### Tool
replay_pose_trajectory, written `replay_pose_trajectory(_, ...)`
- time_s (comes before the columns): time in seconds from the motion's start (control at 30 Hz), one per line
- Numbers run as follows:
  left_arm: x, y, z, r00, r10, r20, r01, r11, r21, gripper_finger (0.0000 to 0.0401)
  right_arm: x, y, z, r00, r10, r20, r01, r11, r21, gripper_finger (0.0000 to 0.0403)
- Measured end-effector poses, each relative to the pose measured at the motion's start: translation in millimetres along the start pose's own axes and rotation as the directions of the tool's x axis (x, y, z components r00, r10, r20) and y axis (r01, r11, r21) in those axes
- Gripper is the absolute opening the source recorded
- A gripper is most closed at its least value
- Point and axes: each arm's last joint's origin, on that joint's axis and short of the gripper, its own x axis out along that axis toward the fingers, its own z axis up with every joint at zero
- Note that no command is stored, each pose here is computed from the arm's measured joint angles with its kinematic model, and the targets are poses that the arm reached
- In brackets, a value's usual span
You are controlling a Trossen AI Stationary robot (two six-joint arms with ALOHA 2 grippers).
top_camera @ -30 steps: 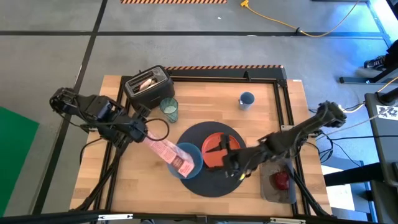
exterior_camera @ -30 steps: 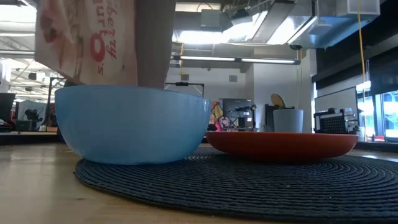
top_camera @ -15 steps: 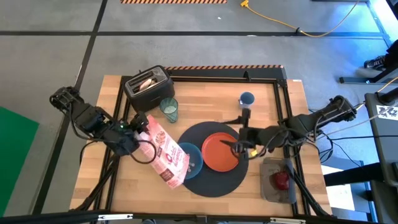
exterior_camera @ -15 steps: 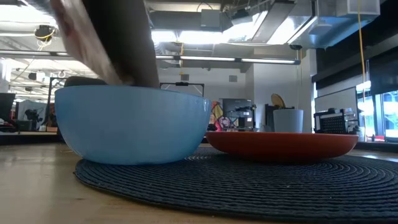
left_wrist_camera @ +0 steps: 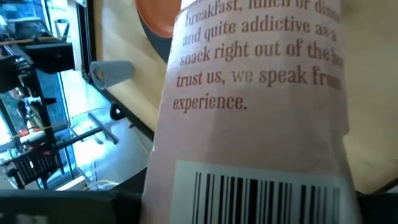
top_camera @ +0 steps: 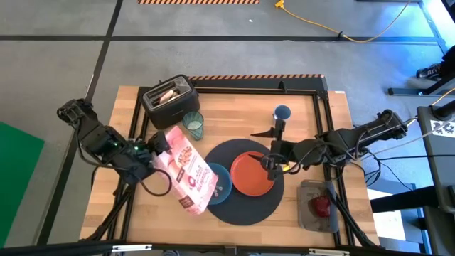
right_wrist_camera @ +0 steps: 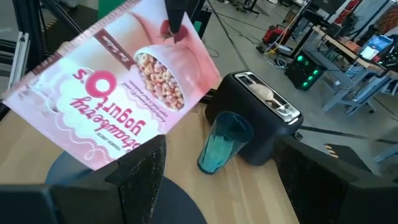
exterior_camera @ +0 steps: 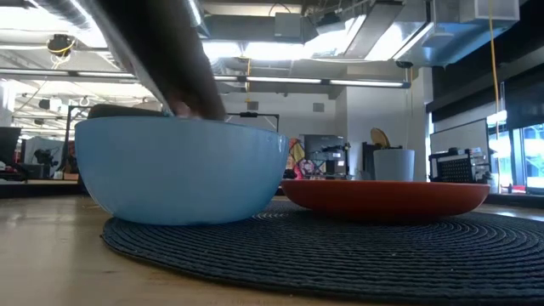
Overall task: Arrange a breakfast setting
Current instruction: Pour the cereal from the cereal box into the bowl
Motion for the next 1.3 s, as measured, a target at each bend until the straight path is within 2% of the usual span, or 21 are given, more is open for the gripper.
replay_pose_trajectory(0.27,8,-2,15,0.999,-0.015,-0.028,0.017,0.999,0.05,0.017,0,0,-1,1.0,0.002,-0.008,-0.002,1.0,-0.002,0.0285)
replay_pose_trajectory(0.67,8,-1,15,0.998,0.031,-0.053,-0.027,0.997,0.075,0.017,0,1,-2,1.0,0.003,-0.014,-0.004,1.0,-0.007,0.0285)
replay_pose_trajectory(0.8,9,0,14,0.998,0.017,-0.053,-0.016,1.0,0.018,0.017,0,1,-2,1.0,0.004,-0.014,-0.004,1.0,-0.007,0.0285)
replay_pose_trajectory(1.03,9,-2,15,0.998,-0.067,-0.004,0.065,0.989,-0.134,0.017,0,1,-1,1.0,0.004,-0.013,-0.004,1.0,0.022,0.0285)
replay_pose_trajectory(1.3,2,-2,4,0.998,-0.057,0.027,0.061,0.973,-0.225,0.017,9,7,-4,0.999,0.014,-0.029,-0.012,0.999,0.039,0.0285)
